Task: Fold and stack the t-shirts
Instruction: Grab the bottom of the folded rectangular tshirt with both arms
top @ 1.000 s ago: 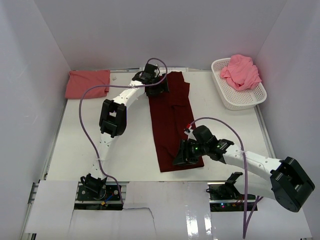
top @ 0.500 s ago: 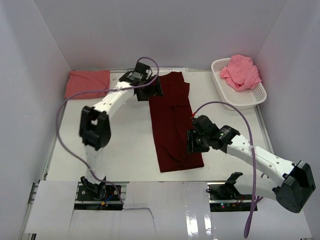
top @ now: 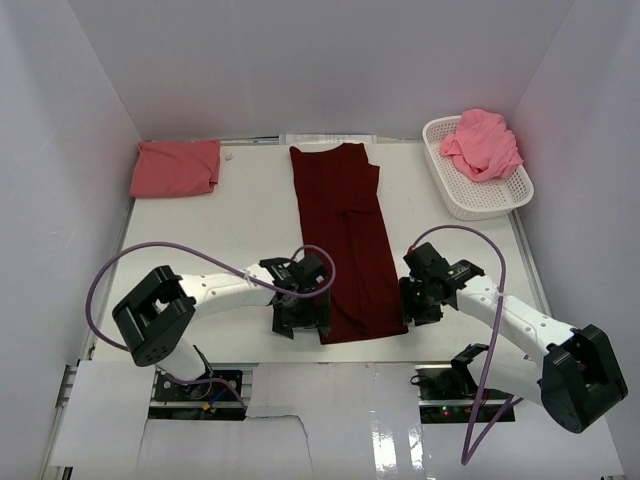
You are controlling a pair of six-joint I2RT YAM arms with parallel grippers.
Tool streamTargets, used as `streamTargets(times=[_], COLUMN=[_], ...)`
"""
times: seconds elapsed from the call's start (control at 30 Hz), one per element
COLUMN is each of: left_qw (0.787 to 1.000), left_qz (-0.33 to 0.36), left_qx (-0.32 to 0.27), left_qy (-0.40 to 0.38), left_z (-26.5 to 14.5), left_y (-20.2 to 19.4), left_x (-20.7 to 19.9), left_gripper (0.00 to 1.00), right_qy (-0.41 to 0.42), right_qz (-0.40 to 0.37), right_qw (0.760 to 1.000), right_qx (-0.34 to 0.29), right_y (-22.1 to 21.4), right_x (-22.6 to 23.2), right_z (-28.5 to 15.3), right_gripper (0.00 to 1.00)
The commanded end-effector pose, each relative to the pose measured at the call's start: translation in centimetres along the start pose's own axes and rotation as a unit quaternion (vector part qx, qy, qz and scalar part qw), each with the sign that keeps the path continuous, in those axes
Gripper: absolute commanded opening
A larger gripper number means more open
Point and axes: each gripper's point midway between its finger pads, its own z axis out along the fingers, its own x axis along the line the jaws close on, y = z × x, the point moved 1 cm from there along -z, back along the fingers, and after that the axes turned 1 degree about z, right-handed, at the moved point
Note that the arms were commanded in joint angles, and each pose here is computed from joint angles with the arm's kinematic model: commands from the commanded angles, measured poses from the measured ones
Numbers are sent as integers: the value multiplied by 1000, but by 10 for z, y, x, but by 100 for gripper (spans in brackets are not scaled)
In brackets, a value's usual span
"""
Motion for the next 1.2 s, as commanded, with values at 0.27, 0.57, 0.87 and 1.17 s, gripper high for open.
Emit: streamTargets(times=[0.27,0.57,0.87,1.17], left_qw=[998,998,998,999], left_qz=[-26,-32,-34,-32], left_qx=[-47,-57,-46,-42], left_qy=[-26,-15,-13,-8], left_z=[1,4,8,12], left_y=[-3,-1,-8,-11], left_x=[-44,-39,-39,-40], left_gripper=[98,96,81,36], right_qy=[46,28,27,31], right_qz=[-7,-3,0,-2], right_qw=[999,999,999,999], right_qx=[10,30,28,28], right_y=[0,-4,-3,-4], right_x=[14,9,9,10], right_z=[13,25,26,25], right_gripper=[44,20,8,8])
